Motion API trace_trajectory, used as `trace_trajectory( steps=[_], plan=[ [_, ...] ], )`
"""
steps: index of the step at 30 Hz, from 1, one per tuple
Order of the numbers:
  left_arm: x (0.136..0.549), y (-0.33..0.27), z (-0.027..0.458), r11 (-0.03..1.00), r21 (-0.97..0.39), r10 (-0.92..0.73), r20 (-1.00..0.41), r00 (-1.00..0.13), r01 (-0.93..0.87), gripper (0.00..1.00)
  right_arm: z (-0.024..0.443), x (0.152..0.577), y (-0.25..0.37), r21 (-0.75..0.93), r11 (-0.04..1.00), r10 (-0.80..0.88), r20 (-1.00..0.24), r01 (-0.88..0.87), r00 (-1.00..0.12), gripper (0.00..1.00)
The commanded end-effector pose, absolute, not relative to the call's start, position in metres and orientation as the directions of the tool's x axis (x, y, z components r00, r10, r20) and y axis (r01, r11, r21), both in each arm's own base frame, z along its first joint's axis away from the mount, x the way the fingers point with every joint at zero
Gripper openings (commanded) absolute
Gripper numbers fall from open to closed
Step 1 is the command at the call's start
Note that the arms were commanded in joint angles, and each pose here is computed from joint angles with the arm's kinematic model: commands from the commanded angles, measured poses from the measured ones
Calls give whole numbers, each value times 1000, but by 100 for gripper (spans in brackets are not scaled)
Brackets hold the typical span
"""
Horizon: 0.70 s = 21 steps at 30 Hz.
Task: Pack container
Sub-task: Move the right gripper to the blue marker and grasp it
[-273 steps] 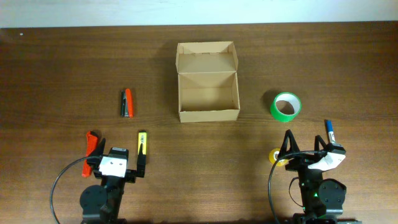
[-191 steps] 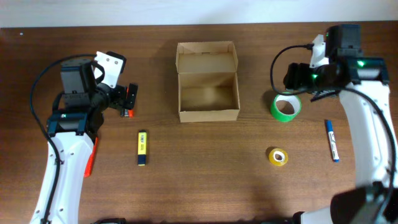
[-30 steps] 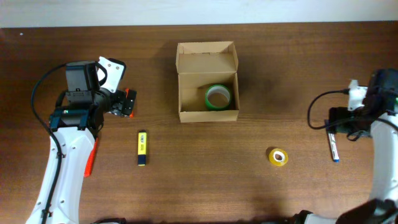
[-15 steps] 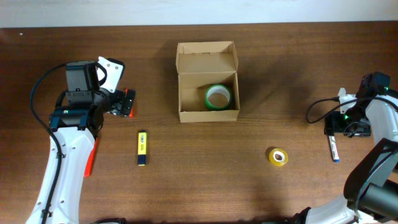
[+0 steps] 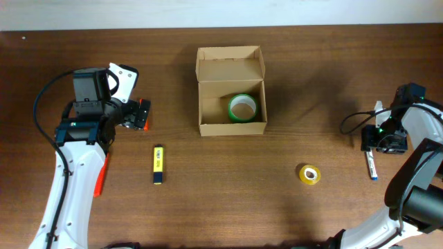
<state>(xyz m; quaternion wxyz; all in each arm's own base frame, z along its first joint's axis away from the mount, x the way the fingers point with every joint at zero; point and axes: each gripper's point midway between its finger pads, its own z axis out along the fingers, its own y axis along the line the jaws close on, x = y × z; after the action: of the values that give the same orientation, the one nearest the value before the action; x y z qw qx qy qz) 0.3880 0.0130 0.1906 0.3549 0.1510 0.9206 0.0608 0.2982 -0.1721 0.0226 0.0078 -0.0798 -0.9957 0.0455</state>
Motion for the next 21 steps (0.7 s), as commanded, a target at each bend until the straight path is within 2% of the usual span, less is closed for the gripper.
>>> trace_trajectory(
  steps=[1,11,19,21],
  plan=[
    [392,16,194,944,234,330,-637,-696,233,100,14,292,-176,-102,979,181,39,176,-983,61],
    [392,16,194,944,234,330,-637,-696,233,100,-2,287,-173,-86,983,167,88,160,-982,60],
    [392,16,194,944,234,330,-637,-697,233,100,-10,283,-171,-77,983,174,119,166,-977,40],
    [392,16,194,944,234,330,-637,-696,233,99,-10,283,-171,-76,983,174,120,166,-977,32]
  ],
)
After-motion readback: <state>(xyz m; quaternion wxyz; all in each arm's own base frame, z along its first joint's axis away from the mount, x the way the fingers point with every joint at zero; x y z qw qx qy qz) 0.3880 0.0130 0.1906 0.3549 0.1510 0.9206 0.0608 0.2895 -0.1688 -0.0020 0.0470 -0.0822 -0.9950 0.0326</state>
